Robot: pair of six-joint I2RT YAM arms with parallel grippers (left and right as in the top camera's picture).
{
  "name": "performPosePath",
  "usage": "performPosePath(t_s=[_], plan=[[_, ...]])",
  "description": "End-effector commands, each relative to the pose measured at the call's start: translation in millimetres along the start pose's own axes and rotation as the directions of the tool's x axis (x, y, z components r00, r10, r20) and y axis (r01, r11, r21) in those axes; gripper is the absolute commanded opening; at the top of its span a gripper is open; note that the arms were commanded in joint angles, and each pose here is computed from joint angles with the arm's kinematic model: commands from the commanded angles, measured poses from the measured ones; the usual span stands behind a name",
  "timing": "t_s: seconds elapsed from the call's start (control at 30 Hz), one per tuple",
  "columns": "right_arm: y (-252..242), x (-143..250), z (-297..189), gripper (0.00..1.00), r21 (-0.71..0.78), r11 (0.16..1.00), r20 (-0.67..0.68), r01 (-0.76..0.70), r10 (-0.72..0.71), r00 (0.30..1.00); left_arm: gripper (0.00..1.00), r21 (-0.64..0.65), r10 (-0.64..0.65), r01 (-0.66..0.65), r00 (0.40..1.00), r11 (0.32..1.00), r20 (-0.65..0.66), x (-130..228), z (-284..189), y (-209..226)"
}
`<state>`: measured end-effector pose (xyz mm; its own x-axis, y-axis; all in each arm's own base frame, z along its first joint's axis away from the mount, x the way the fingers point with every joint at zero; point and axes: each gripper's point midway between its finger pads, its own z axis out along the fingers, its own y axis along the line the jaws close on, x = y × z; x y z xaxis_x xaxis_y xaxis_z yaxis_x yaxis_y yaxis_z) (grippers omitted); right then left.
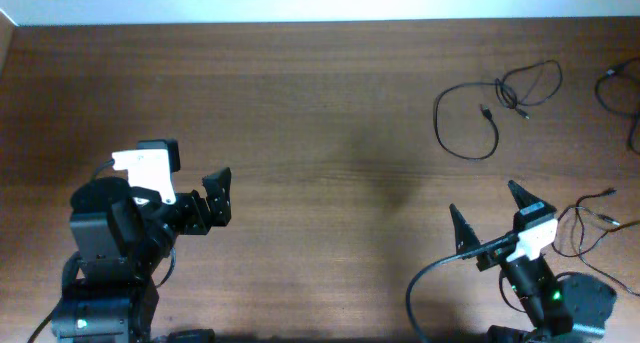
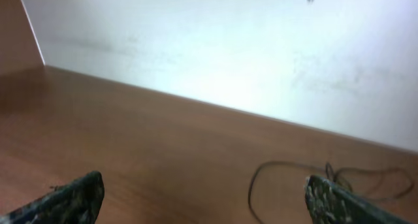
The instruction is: Untangle cables
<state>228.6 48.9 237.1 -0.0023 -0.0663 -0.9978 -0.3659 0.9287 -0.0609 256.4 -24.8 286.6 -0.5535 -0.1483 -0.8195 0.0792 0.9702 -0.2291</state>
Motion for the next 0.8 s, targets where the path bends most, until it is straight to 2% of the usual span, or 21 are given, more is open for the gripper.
performPosePath(t_s=[0.0, 0.3, 0.5, 0.77], plan=[[-2.1, 3.6, -2.3, 0.98, 0.056, 0.998, 0.039, 0.018, -0.02, 0.999, 0.99, -0.003, 0.021, -0.021, 1.0, 1.0, 0.007, -2.0, -1.5, -0.5], [-9.2, 12.6, 1.5, 0.98, 0.115, 0.991, 0.16, 0.066, -0.084, 0.983, 0.99, -0.003, 0.021, -0.021, 1.0, 1.0, 0.007, -2.0, -1.5, -0.5], [-16.9, 35.9, 5.5, 0.98, 0.149, 0.988, 0.114, 0.043, -0.06, 0.992, 0.99, -0.003, 0.021, -0.021, 1.0, 1.0, 0.007, -2.0, -1.5, -0.5], [-35.5, 79.3, 3.6, 0.98, 0.255, 0.967, -0.047, -0.008, 0.02, 0.999, 0.99, -0.003, 0.021, -0.021, 1.0, 1.0, 0.007, -2.0, -1.5, -0.5]])
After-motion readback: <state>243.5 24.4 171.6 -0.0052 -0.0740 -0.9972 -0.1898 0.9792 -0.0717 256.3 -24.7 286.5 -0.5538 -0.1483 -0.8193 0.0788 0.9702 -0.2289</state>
